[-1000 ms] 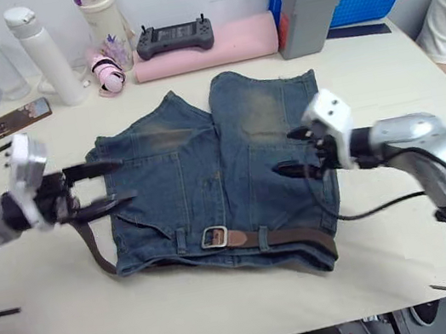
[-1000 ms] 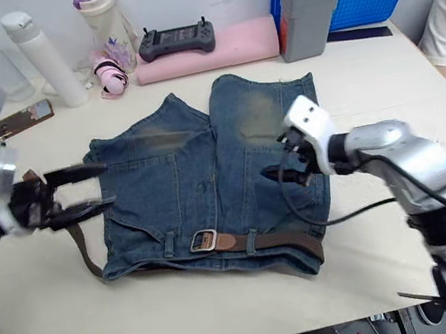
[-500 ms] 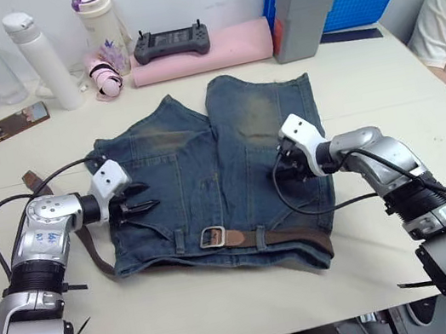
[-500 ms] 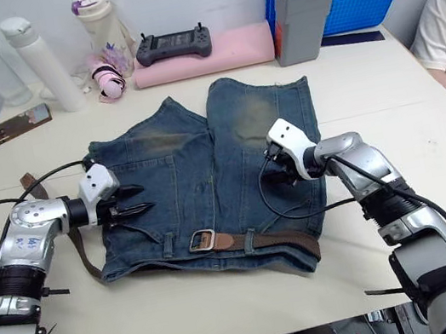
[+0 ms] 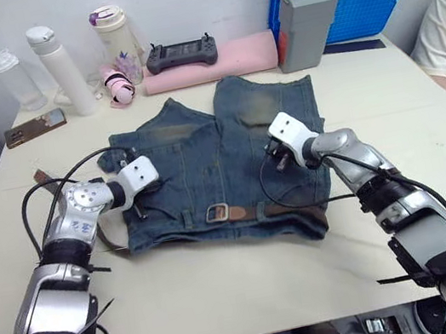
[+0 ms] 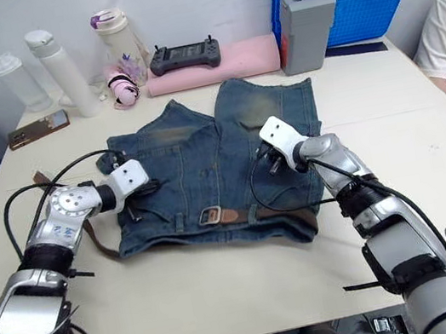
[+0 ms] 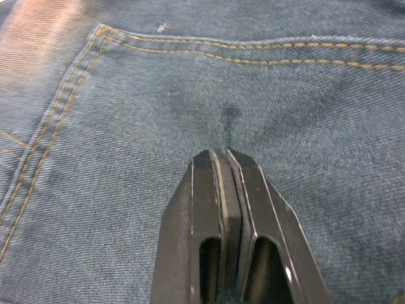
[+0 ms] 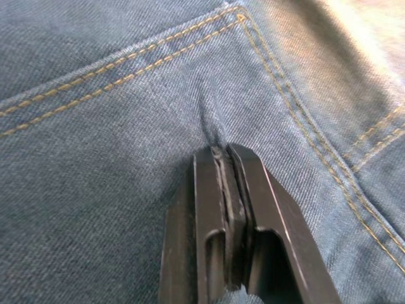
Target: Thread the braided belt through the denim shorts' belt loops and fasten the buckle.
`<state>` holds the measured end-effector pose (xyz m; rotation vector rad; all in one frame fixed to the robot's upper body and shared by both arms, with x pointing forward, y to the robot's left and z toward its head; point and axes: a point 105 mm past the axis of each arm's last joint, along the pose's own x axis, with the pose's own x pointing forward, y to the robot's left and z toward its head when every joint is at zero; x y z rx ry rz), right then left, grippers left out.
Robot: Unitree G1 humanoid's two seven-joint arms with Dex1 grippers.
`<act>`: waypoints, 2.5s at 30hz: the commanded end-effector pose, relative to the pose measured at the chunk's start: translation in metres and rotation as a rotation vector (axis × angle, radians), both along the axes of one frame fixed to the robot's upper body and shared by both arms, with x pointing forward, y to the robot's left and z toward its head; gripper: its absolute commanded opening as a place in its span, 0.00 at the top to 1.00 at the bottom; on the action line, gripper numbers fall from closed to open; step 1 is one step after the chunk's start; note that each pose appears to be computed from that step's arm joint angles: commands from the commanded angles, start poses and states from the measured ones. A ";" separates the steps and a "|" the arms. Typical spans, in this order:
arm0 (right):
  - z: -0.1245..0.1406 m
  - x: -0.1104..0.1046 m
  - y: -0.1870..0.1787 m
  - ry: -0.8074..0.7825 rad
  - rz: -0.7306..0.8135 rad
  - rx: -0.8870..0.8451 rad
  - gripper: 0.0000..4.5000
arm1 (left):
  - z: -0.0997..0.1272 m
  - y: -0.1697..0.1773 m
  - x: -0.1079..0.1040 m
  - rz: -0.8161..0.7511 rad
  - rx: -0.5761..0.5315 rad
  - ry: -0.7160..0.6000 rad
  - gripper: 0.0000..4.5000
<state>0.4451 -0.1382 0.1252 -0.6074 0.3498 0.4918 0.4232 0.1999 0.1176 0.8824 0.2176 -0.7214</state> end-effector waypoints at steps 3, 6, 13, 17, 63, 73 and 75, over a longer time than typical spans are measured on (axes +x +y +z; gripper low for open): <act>-0.007 0.007 -0.039 -0.012 -0.146 -0.057 0.99 | -0.023 0.019 0.005 0.097 0.145 -0.005 1.00; -0.005 0.007 -0.042 -0.027 -0.153 -0.053 0.99 | -0.021 0.017 0.006 0.108 0.102 -0.008 1.00; 0.042 -0.004 -0.016 -0.100 -0.065 0.215 0.71 | 0.021 0.014 0.007 0.087 -0.115 -0.101 0.77; 0.092 -0.042 0.009 -0.150 0.080 0.432 0.29 | 0.060 0.029 -0.010 0.106 -0.249 -0.159 0.40; 0.060 -0.199 0.088 0.069 0.643 0.508 0.00 | 0.029 0.176 -0.043 1.143 -0.884 -0.092 0.29; 0.060 -0.198 0.088 0.063 0.634 0.509 0.00 | 0.034 0.190 -0.047 1.161 -0.849 -0.123 0.96; 0.060 -0.197 0.088 0.061 0.633 0.505 0.00 | 0.060 0.173 -0.037 1.001 -0.894 -0.209 0.96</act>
